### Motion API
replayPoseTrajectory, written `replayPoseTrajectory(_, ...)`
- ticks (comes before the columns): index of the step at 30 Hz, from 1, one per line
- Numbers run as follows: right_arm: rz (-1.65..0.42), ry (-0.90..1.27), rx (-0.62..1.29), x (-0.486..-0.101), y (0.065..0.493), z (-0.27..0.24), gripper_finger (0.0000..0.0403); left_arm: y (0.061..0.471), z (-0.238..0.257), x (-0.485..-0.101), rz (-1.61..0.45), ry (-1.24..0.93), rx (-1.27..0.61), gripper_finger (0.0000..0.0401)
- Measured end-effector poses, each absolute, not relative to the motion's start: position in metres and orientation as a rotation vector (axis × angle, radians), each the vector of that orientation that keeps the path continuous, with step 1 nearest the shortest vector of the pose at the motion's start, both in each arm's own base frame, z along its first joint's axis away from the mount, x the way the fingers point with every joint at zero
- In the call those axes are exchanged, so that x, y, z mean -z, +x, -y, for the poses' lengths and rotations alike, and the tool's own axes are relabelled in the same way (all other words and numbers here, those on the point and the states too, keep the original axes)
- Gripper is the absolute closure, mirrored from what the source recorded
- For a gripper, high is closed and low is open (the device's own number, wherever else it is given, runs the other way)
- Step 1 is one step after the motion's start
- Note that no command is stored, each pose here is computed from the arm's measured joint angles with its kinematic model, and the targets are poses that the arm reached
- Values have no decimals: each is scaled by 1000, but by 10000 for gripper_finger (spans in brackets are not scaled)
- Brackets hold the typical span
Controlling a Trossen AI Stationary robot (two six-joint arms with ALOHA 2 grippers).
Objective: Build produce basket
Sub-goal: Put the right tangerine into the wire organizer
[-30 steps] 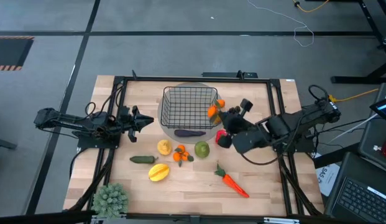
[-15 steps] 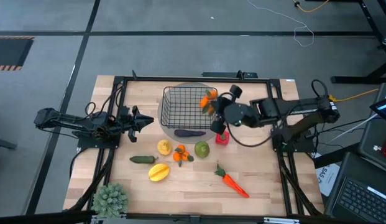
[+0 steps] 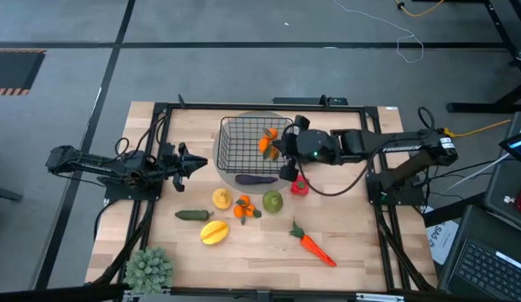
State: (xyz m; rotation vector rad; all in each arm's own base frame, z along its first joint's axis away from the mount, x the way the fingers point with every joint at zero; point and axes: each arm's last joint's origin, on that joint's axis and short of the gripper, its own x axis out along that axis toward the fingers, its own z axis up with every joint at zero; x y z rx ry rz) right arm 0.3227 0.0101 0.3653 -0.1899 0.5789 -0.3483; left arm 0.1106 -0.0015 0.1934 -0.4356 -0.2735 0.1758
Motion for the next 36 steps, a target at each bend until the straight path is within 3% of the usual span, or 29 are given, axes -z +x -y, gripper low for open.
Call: replayPoseTrajectory(36, -605, -178, 378, -350, 340, -2, 402, 111, 2, -193, 273, -436, -176, 360)
